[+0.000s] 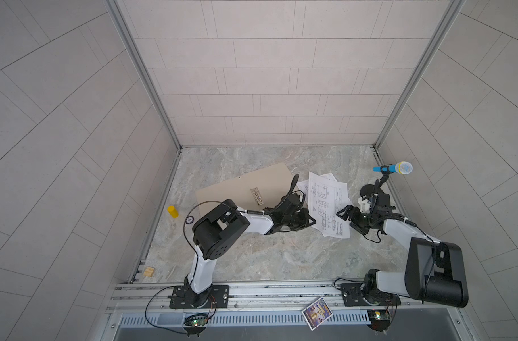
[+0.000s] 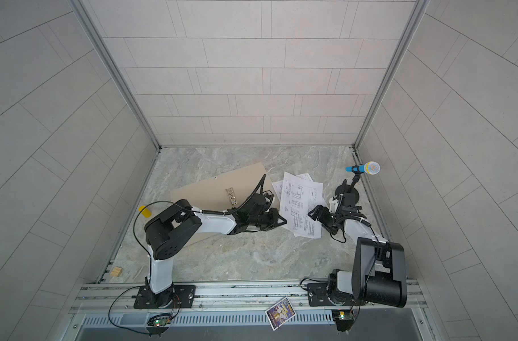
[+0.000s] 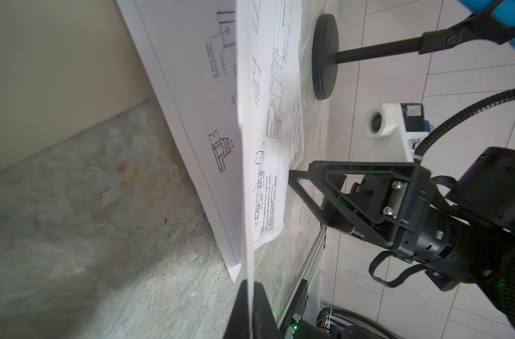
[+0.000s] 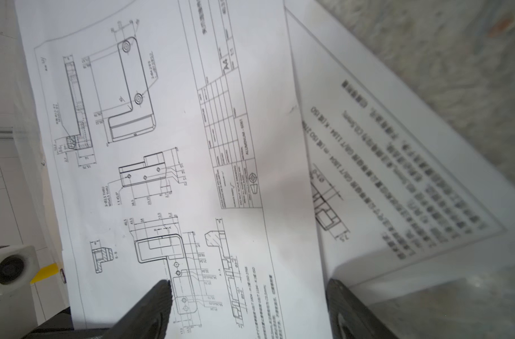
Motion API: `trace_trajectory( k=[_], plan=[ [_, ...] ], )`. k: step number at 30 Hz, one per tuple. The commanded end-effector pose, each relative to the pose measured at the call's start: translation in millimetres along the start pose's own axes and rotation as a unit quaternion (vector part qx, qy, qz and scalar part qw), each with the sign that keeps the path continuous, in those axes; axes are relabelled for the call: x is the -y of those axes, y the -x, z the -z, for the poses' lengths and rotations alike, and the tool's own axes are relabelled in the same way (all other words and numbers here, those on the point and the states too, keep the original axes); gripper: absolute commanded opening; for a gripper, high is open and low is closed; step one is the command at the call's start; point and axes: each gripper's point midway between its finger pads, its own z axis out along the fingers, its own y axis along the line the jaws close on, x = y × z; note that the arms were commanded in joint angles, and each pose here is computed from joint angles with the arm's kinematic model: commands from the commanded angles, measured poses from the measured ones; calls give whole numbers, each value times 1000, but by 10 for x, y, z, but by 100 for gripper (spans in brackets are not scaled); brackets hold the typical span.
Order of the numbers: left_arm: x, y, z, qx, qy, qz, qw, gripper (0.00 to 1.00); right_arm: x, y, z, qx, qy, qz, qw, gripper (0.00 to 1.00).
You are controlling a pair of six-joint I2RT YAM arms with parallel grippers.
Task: Put the files into the folder
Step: 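Lift the white sheets with both grippers toward the open folder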
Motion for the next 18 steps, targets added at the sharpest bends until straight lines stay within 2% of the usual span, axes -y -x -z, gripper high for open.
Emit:
trace_trajectory(
  k=[1, 10, 18],
  plan=[
    [329, 172, 245, 27, -39, -23, 999, 1, -136, 5, 40, 2, 28, 3, 1000, 85],
    [736, 525, 788, 74, -82, -32, 993, 0, -580, 27, 80, 8, 95, 9, 995, 87],
    [807, 577, 974, 86, -94, -38, 991, 0, -934, 84, 131, 15, 165, -44, 985, 88]
  ],
)
